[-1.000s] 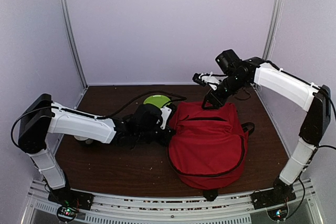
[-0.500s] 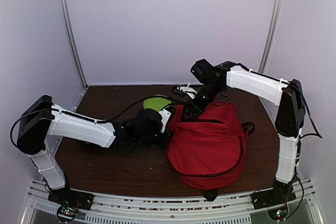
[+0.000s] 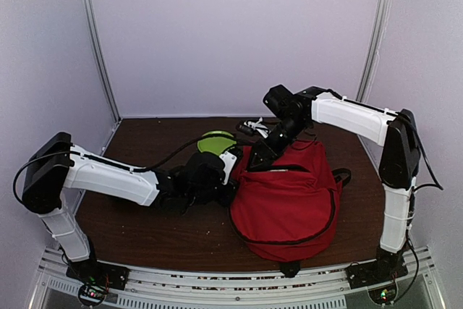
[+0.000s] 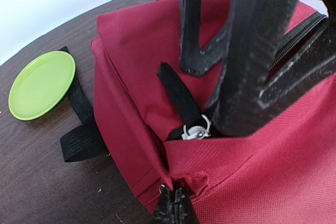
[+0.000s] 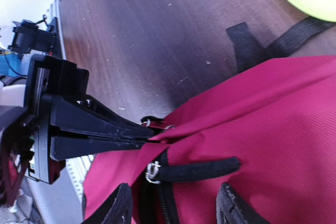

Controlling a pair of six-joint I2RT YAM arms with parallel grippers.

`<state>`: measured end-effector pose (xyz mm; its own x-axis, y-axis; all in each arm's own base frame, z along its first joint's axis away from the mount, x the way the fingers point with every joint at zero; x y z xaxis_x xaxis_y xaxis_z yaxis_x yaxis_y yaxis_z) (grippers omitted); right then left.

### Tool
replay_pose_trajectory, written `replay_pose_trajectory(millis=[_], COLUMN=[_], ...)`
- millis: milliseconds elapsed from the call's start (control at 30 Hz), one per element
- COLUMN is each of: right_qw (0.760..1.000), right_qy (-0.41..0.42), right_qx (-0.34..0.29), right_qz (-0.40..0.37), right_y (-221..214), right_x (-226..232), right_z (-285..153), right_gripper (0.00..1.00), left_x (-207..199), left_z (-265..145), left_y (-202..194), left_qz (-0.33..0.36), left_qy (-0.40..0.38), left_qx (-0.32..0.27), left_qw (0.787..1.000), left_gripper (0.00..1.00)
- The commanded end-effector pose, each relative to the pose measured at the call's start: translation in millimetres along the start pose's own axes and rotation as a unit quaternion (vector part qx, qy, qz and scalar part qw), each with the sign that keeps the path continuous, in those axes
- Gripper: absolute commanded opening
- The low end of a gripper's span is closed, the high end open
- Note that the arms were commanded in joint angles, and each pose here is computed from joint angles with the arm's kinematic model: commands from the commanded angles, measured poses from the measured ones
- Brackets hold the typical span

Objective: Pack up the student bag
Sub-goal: Grab the lower front pocket of the student bag.

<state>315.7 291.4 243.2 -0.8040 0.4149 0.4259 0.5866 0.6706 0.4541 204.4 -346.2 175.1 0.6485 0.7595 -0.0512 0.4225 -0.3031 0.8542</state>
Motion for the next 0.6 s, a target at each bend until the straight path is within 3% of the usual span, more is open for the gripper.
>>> replay_pose_trajectory(millis=[0, 233, 367, 500, 567], right_qw=[0.998, 0.998, 0.997, 0.995, 0.993], right_qy=[0.051, 0.047, 0.061, 0.083, 0.104], right_qx=[-0.005, -0.012, -0.025, -0.037, -0.043], right_qz=[0.022, 0.031, 0.047, 0.049, 0.045], right_y=[5.0, 10.8, 13.6, 20.0, 22.3], right_x=[-0.8, -7.3, -12.7, -15.2, -13.7], right_z=[6.8, 10.9, 10.1, 10.0, 8.6], right_gripper=[0.54, 0.41, 0.39, 0.22, 0.05], left_x=[-2.2, -3.3, -5.6, -6.7, -6.4], left_z=[-10.5, -15.6, -19.2, -18.5, -18.7], left_y=[18.4, 18.3, 18.5, 18.2, 18.6], left_qz=[0.002, 0.005, 0.009, 0.013, 0.013], left_qy=[0.011, 0.022, 0.024, 0.027, 0.029], left_qx=[-0.042, -0.048, -0.055, -0.054, -0.054], left_qw=[0.999, 0.999, 0.998, 0.998, 0.998], left_gripper=[0.00, 0.00, 0.00, 0.00, 0.00])
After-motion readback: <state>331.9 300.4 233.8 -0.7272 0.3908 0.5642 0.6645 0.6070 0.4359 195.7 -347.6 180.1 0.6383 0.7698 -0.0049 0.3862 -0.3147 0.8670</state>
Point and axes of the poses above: each gripper's point midway between its finger pads, its own z axis out along the fingers, its own x axis along the line the jaws close on, y = z × x, the point moved 10 cm from there along -z, back along the fingers, and after that the axes turned 1 degree about -z, right-handed, at the moved point
